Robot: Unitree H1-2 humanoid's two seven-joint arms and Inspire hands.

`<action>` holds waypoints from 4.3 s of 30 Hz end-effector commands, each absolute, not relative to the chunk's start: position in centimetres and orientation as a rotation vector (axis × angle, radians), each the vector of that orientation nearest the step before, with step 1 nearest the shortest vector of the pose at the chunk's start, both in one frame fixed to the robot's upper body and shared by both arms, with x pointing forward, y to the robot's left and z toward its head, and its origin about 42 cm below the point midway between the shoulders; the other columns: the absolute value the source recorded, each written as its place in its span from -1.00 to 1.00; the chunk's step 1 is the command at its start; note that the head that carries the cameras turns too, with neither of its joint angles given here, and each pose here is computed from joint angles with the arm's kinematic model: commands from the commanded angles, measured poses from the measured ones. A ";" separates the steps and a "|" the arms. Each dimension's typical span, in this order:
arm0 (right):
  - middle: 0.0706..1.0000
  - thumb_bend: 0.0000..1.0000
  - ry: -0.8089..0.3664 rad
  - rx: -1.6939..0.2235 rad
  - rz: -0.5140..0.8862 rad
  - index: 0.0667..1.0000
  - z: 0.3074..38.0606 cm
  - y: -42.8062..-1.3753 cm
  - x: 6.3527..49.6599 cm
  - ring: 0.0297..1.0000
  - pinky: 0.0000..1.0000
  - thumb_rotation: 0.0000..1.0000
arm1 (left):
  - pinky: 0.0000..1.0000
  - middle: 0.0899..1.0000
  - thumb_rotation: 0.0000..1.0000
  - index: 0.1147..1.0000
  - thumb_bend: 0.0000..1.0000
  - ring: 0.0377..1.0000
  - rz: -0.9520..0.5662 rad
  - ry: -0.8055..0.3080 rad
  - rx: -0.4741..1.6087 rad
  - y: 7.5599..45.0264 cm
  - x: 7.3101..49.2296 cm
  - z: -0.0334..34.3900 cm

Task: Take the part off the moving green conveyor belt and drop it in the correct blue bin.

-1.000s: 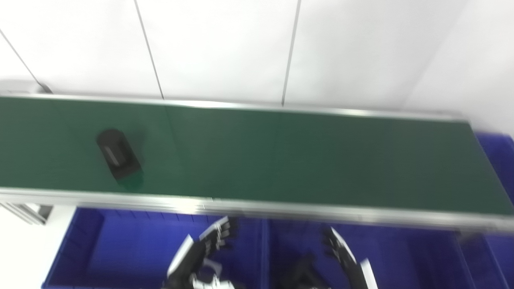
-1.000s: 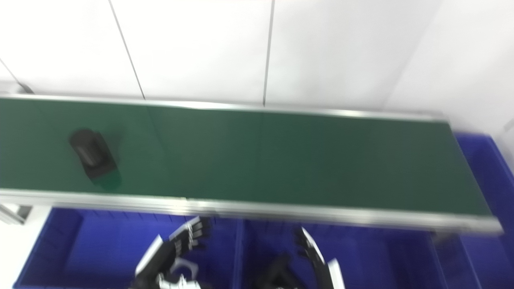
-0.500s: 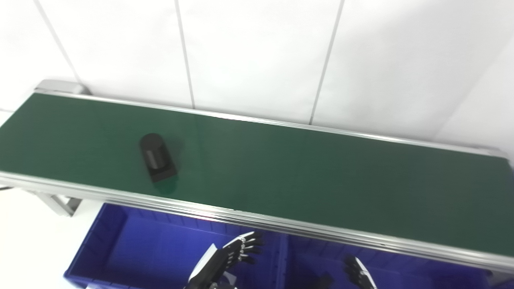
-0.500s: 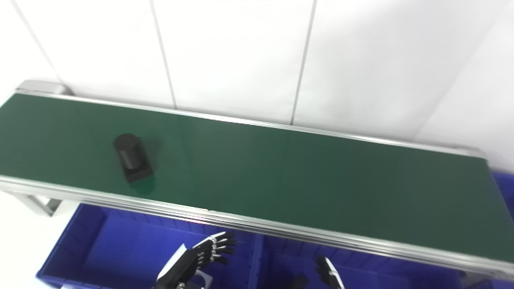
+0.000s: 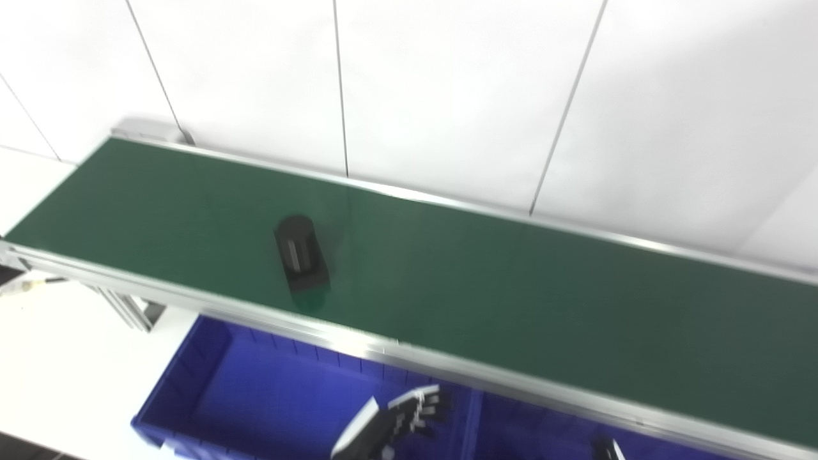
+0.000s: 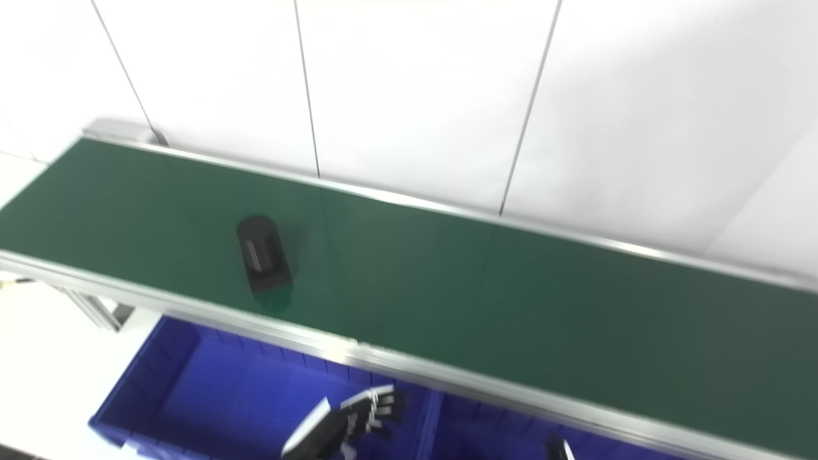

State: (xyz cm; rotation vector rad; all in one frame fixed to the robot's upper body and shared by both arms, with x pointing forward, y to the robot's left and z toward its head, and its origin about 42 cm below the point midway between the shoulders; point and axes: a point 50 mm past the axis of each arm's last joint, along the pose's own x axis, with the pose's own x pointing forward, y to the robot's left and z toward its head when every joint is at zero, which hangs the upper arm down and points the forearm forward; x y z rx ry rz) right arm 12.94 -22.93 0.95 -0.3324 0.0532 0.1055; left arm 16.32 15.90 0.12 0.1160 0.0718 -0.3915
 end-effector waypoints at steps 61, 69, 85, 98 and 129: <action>0.64 0.77 -0.315 -0.506 0.246 0.74 16.9 -18.8 30.3 0.58 0.46 -0.19 | 0.38 0.63 -0.78 0.67 0.98 0.55 -0.354 -0.017 0.116 15.7 17.7 1.2; 0.65 0.84 -0.264 -0.600 0.282 0.75 18.2 -14.8 33.5 0.57 0.41 0.05 | 0.35 0.62 -0.73 0.68 0.95 0.53 -0.345 -0.017 0.115 15.8 17.1 1.2; 0.65 0.93 -0.225 -0.685 0.359 0.74 18.4 -7.7 38.8 0.52 0.31 0.09 | 0.35 0.68 -0.65 0.71 0.92 0.57 -0.359 -0.022 0.138 15.6 16.8 1.3; 0.63 0.94 -0.207 -0.746 0.442 0.75 17.0 -3.2 39.4 0.52 0.32 0.10 | 0.28 0.69 -0.63 0.73 0.94 0.54 -0.363 -0.036 0.173 15.1 16.7 1.4; 0.23 0.03 -0.208 -0.875 0.425 0.39 12.8 0.5 39.9 0.08 -0.07 -1.00 | 0.29 0.72 -0.61 0.77 0.89 0.57 -0.356 -0.051 0.194 15.0 16.3 1.8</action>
